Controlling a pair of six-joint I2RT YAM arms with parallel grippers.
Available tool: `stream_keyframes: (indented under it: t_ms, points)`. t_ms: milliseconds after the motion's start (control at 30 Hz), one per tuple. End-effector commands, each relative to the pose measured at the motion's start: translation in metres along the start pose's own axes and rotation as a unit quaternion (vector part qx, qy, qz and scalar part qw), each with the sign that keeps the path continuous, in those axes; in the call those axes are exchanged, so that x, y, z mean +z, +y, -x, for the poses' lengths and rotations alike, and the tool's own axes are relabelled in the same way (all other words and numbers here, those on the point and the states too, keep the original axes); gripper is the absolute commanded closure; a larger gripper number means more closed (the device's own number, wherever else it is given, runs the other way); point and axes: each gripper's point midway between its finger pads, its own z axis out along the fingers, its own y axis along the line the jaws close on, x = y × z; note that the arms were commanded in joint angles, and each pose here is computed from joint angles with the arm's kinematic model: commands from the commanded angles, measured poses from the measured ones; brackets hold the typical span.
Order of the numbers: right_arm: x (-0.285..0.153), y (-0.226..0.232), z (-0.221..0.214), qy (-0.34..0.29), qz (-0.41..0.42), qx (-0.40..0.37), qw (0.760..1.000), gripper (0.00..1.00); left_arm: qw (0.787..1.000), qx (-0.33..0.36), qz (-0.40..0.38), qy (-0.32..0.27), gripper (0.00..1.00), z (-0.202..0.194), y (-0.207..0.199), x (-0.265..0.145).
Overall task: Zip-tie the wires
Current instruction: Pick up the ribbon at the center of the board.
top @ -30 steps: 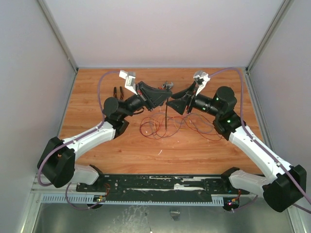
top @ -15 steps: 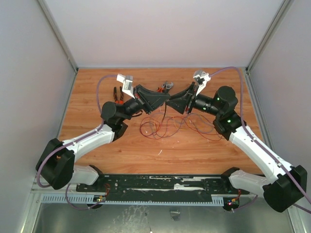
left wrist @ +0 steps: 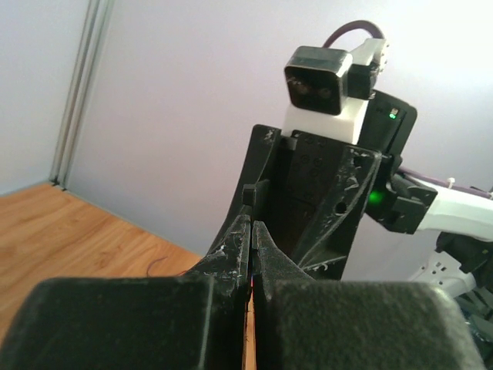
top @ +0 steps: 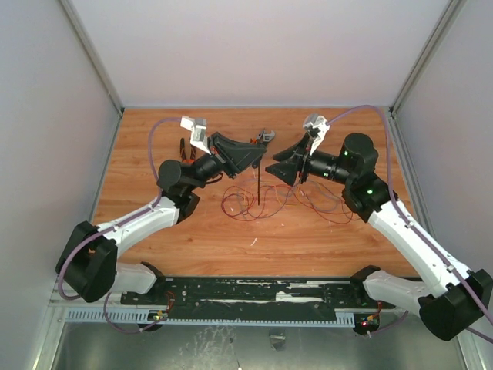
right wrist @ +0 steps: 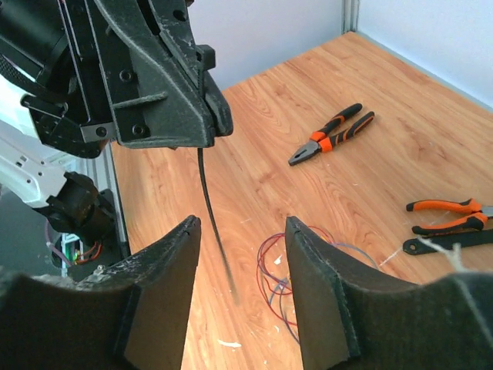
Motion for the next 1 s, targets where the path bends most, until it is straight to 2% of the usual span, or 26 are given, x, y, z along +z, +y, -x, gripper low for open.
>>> stream_keyframes:
  t_ms: [0,100,400,633,867,967]
  points:
    - [-0.005,0.006,-0.001,0.033,0.005,-0.033,0.999,0.49,1.0,0.027,-0.006,-0.008,1.0,0.014,-0.005,-0.002]
    - [-0.001,0.018,0.003,0.016,0.044,-0.027,0.999,0.45,1.0,0.023,-0.011,-0.007,1.0,0.014,-0.007,-0.002]
    - [0.017,0.028,0.015,-0.01,0.097,-0.021,0.995,0.46,1.0,0.011,-0.027,-0.004,1.0,0.01,-0.011,-0.003]
    - [0.024,0.033,0.017,-0.02,0.112,-0.017,0.993,0.52,0.999,0.004,-0.033,-0.008,1.0,0.01,-0.013,-0.004]
    - [0.029,0.037,0.017,-0.016,0.115,-0.015,0.993,0.74,0.999,0.003,-0.032,-0.011,1.0,0.009,-0.012,-0.005]
    - [0.025,0.035,0.015,-0.014,0.102,-0.011,0.995,0.86,0.999,0.011,-0.028,-0.013,1.0,0.009,-0.011,-0.007]
